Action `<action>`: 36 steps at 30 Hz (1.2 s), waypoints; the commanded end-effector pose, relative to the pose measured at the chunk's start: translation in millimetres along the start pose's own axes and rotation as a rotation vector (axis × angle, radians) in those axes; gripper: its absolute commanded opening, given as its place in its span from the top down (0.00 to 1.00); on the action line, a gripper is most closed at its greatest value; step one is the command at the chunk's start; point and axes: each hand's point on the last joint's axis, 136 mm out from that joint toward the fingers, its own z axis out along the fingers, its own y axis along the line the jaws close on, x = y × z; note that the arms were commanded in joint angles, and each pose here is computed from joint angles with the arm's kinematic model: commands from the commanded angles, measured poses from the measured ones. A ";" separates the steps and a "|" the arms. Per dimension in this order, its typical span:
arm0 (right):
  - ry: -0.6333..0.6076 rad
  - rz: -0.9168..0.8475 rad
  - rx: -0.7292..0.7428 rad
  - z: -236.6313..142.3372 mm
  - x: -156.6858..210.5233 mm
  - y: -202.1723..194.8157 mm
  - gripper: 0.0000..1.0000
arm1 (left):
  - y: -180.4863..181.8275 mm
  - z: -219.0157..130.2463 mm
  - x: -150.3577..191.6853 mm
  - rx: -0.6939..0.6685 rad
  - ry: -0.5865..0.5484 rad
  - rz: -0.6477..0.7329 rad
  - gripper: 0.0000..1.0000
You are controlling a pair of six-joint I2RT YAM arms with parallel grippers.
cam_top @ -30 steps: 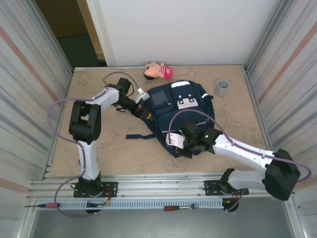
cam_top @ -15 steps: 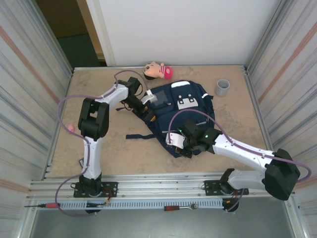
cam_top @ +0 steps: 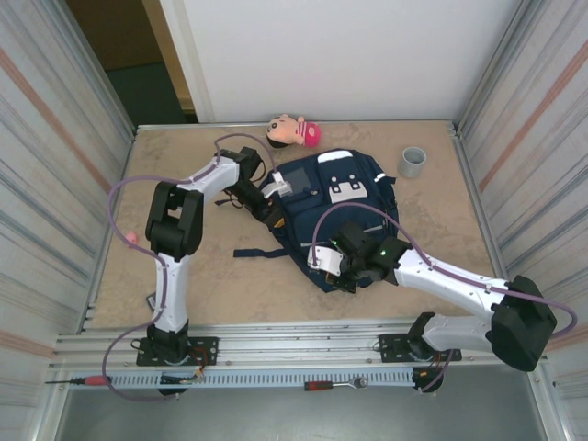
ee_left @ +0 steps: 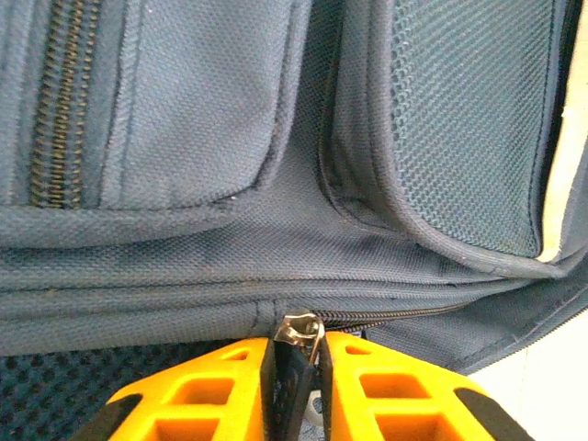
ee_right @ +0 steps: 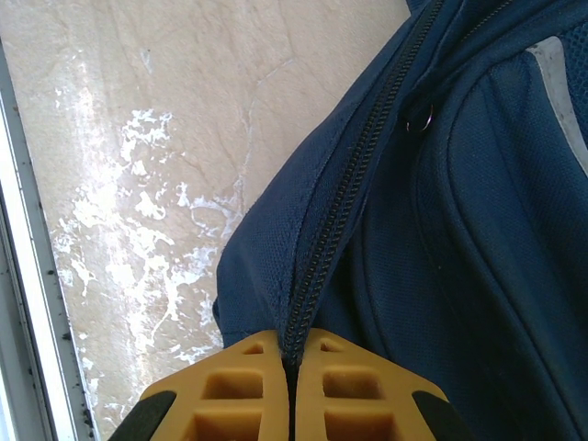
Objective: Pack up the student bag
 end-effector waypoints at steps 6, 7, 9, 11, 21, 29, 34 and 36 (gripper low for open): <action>-0.080 0.122 0.070 -4.3 -15.9 -13.1 1.00 | -34.0 -9.8 4.2 0.026 -0.021 -0.008 0.97; -0.098 0.154 0.074 -3.9 -19.6 -15.2 1.00 | -38.1 -10.0 5.7 0.018 -0.023 -0.002 0.99; -0.129 0.208 0.080 -1.7 -25.9 -18.7 1.00 | -49.2 -8.4 7.0 0.011 -0.026 0.016 1.00; -0.149 0.252 0.081 2.1 -31.1 -21.5 1.00 | -60.9 -7.0 8.1 0.008 -0.031 0.038 1.00; -0.241 0.409 0.081 -10.7 -54.7 -37.8 0.86 | -78.2 6.2 29.4 -0.063 -0.041 0.033 1.00; -0.282 1.199 0.027 -65.6 -20.8 -61.5 0.37 | -69.2 1.5 24.6 -0.150 -0.149 -0.018 1.00; -0.354 1.688 -0.178 -62.7 -13.7 -58.6 0.36 | -71.4 2.0 16.5 -0.134 -0.208 -0.036 1.00; -0.374 1.787 -0.256 -58.6 -18.4 -61.0 0.34 | -70.7 2.8 16.5 -0.133 -0.209 -0.040 1.00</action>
